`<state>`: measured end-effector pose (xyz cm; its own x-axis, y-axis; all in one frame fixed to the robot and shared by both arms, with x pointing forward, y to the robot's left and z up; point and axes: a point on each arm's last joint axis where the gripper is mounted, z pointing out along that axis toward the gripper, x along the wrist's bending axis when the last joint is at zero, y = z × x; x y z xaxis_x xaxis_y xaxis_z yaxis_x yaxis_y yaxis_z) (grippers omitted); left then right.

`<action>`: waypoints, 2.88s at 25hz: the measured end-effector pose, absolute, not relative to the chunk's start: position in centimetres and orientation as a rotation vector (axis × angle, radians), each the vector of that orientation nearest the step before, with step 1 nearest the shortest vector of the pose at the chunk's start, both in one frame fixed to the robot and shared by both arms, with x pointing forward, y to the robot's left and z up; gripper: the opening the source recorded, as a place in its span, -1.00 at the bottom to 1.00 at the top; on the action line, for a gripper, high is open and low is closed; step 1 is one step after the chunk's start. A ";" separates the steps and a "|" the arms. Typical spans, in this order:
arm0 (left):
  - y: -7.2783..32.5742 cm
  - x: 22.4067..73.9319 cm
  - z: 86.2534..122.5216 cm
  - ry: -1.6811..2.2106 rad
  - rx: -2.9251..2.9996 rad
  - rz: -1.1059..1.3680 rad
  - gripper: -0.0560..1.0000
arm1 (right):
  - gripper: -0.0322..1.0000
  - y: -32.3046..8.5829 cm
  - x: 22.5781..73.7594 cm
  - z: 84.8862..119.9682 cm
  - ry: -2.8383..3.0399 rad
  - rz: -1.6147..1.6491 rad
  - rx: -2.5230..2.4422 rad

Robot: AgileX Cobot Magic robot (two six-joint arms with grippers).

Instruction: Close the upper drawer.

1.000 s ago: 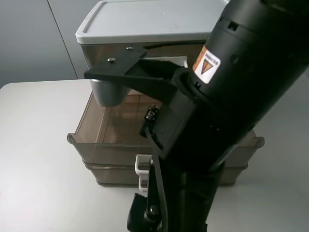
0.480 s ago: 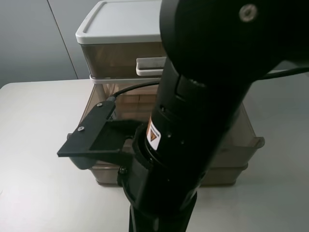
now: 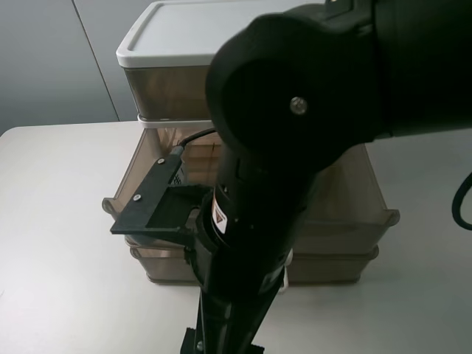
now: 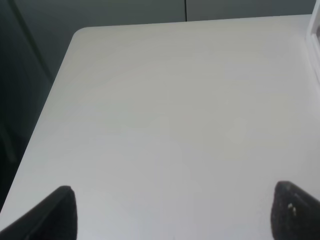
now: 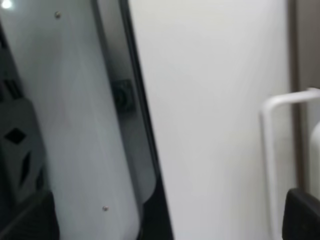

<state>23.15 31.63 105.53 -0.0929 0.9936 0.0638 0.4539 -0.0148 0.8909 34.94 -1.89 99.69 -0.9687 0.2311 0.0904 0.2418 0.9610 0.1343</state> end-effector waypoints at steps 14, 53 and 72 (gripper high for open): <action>31.6 23.1 105.5 1.614 1.530 1.059 0.51 | 0.38 -2.9 35.9 99.6 -3.101 -0.100 -0.480; 31.6 23.1 105.5 1.614 1.530 1.059 0.51 | 0.38 -4.5 38.6 101.5 -3.053 -0.269 -0.570; 31.6 23.1 105.5 1.614 1.530 1.059 0.51 | 0.38 -4.3 43.1 99.8 -3.317 -0.363 -0.496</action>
<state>23.15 31.63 105.53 -0.0929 0.9936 0.0638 0.4539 -0.0148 0.8909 43.06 -4.26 99.83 -0.9307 0.3099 -0.1944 0.2605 0.9345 0.2427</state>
